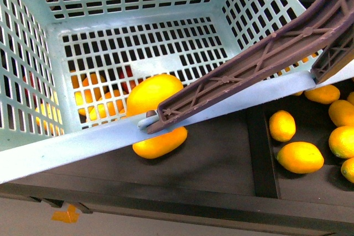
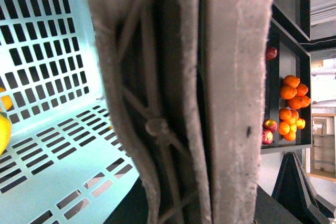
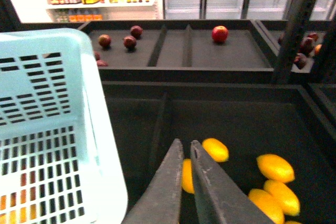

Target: Pick lemon and mango into basket

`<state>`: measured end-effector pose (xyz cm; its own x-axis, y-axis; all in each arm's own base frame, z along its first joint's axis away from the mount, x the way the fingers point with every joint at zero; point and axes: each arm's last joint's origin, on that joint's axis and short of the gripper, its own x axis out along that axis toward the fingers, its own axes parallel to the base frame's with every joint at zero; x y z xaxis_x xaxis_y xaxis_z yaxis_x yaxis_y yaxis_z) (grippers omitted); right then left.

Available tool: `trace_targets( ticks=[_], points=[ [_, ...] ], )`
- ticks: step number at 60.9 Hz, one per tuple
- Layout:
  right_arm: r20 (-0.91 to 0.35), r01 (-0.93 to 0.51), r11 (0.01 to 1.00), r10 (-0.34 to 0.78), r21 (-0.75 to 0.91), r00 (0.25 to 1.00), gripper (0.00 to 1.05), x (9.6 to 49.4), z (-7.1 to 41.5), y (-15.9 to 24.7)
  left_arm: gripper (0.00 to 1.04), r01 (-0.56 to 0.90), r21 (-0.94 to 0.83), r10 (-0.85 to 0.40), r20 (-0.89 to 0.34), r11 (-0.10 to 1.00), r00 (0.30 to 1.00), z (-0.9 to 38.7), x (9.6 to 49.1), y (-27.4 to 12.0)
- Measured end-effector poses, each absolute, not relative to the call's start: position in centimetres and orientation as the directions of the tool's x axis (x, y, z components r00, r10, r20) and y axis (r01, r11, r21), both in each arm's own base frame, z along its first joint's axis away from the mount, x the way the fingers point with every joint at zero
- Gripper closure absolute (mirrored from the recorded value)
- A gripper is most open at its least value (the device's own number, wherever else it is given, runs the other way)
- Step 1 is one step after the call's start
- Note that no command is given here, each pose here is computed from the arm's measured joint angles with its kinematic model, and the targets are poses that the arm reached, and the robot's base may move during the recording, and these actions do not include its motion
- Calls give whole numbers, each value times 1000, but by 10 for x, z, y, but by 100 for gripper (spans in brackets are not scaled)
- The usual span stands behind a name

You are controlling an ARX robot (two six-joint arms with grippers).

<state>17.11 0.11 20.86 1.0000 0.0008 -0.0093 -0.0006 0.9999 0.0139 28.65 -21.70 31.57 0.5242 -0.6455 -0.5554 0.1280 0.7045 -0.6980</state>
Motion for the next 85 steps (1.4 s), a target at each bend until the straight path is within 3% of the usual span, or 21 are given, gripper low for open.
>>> trace_targets(
  ticks=[21,34,45,50,85],
  points=[
    [-8,-1,1000,1,5,1000,102,148,188,0,88,125,-702,-648,-555,701,521,316,286,-217],
    [-5,-1,1000,1,5,1000,62,146,187,0,88,124,-702,-647,-555,702,522,316,286,-217],
    [-4,5,1000,-5,5,1000,19,146,187,0,88,131,-704,-655,-554,698,513,316,284,-220],
    [-4,5,1000,-5,5,1000,8,146,187,0,88,141,-711,-671,-552,689,495,316,282,-222],
    [-8,0,1000,0,5,1000,9,145,186,0,88,123,-701,-648,-558,702,518,314,287,-217]
  ],
)
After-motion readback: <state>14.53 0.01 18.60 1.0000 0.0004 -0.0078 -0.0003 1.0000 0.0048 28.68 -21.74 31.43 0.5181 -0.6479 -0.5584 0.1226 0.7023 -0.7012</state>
